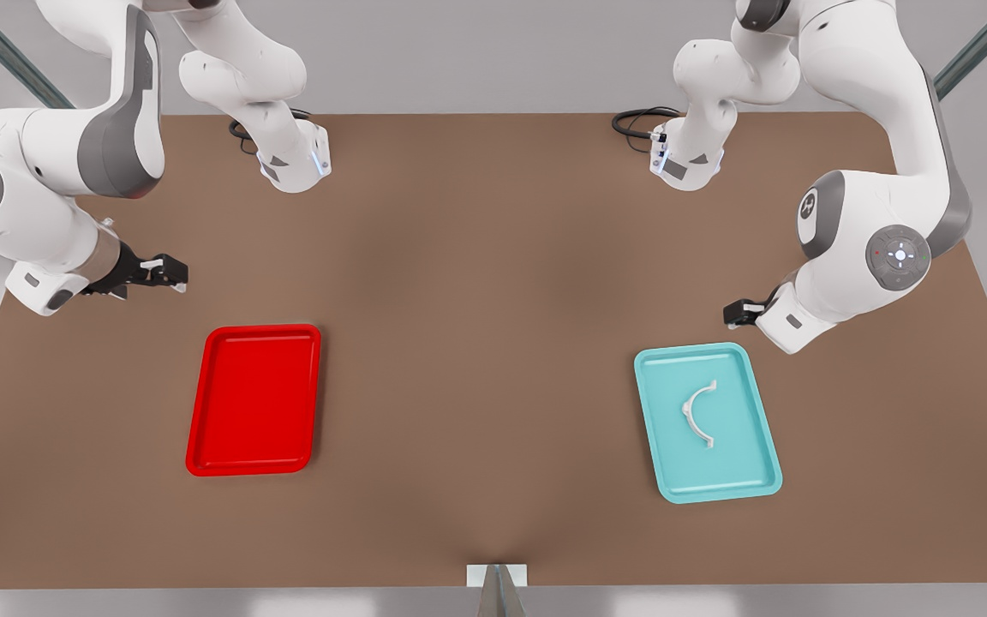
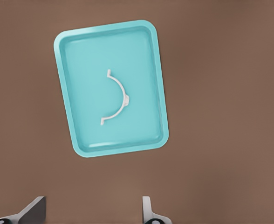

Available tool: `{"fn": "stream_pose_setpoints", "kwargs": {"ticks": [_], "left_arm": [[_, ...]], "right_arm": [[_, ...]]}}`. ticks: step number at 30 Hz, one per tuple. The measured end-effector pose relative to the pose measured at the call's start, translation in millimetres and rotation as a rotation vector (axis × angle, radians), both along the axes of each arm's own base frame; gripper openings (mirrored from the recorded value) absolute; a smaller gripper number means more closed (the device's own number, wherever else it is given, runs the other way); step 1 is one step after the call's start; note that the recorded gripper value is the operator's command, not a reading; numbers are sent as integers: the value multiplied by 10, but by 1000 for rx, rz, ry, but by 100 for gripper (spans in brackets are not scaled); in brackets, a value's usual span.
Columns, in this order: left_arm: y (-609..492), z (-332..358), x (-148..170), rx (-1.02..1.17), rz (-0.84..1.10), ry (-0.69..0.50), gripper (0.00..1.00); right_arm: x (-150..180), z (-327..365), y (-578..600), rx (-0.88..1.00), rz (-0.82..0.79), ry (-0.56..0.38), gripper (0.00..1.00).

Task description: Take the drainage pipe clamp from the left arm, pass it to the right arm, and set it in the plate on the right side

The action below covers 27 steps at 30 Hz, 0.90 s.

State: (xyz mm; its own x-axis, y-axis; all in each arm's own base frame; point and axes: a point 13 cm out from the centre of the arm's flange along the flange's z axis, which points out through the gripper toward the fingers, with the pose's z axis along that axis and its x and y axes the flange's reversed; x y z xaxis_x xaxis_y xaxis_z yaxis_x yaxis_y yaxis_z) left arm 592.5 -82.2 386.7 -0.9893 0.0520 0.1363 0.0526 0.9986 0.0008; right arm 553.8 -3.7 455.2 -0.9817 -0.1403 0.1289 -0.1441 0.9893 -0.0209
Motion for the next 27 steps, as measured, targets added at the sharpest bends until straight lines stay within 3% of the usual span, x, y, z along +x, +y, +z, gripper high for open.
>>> {"fn": "stream_pose_setpoints", "kwargs": {"ticks": [3,7,9,14,22,27], "left_arm": [[-37,-109,52,9,-7,15,100],[-266,-847,948,74,1,3,100],[-259,-1310,1171,97,35,4,100],[-113,-2059,1104,78,204,42,100],[-140,-2370,1235,64,437,-37,100],[29,-2689,1151,110,541,-39,100]], "right_arm": [[3,-6,0,-1,4,1,100],[8,-22,-6,-5,9,3,100],[9,-30,-12,-8,10,5,100],[11,-45,-22,-11,13,7,100],[5,-84,-24,-12,17,15,100],[20,-77,-16,-11,19,12,100]]}}
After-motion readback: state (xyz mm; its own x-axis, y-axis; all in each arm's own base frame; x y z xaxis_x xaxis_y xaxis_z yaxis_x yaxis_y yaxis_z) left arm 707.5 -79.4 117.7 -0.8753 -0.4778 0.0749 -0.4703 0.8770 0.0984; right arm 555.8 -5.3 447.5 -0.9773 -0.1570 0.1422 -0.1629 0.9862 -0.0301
